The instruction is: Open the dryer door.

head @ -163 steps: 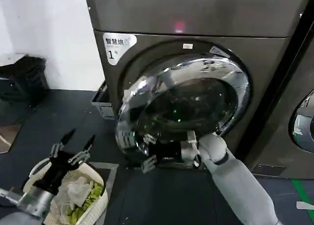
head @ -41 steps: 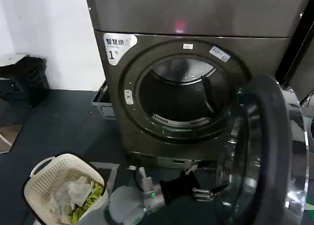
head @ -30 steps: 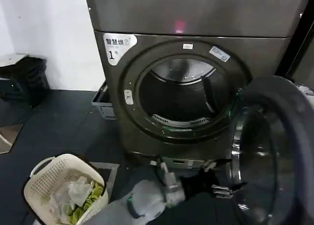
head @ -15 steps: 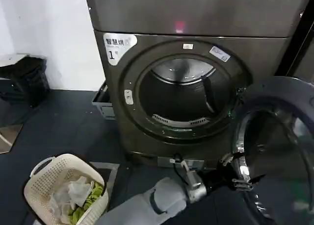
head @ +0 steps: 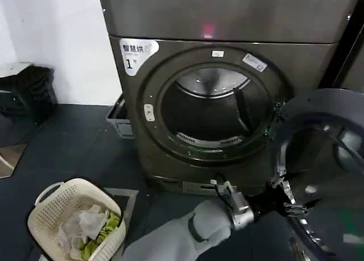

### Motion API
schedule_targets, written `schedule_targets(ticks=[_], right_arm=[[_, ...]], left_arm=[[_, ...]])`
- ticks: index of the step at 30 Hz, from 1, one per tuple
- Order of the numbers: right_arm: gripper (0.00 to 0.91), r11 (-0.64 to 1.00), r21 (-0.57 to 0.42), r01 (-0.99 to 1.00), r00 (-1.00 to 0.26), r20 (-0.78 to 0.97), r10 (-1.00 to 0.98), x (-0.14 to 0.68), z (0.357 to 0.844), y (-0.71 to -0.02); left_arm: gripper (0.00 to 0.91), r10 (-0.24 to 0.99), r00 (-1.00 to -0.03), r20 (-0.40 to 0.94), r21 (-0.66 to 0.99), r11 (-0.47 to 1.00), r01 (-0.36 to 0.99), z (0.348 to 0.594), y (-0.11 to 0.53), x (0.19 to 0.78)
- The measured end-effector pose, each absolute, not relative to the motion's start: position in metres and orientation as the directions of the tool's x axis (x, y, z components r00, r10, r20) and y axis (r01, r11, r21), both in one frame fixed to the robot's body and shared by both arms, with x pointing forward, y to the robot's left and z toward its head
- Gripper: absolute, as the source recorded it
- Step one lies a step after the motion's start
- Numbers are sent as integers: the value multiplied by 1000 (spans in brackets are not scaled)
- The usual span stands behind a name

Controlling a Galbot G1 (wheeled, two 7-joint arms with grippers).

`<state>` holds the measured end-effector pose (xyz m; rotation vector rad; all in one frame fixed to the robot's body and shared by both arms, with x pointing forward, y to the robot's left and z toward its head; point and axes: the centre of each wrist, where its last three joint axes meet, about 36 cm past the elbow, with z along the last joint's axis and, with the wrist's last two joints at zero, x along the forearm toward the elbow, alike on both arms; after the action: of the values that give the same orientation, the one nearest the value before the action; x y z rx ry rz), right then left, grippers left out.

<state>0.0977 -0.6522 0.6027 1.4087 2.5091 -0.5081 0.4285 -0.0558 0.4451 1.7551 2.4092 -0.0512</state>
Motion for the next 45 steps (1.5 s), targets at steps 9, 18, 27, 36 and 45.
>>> schedule_targets(ticks=[9,18,27,36,45], right_arm=[[907,466,-199,862,-507,-366,781,93,610,-654],[907,467,-204,860,-509,-368,778,92,611,-652],[907,458,-209,864,-504,-372,779,89,614,-650],[907,462,-211,861,-508,-374,776,90,615,-649],[907,463,-211,861,-508,-375,775,90,615,-649]], left_arm=[[907,939,-307,-156,65,320,945,451,-73,437],[907,930,-327,-166,88,344,935,462,-92,455],[907,926,-337,-173,89,355,931,464,-105,462],[907,919,-358,-167,99,377,921,468,-110,469],[907,917,-355,-184,103,378,920,470,-106,467]])
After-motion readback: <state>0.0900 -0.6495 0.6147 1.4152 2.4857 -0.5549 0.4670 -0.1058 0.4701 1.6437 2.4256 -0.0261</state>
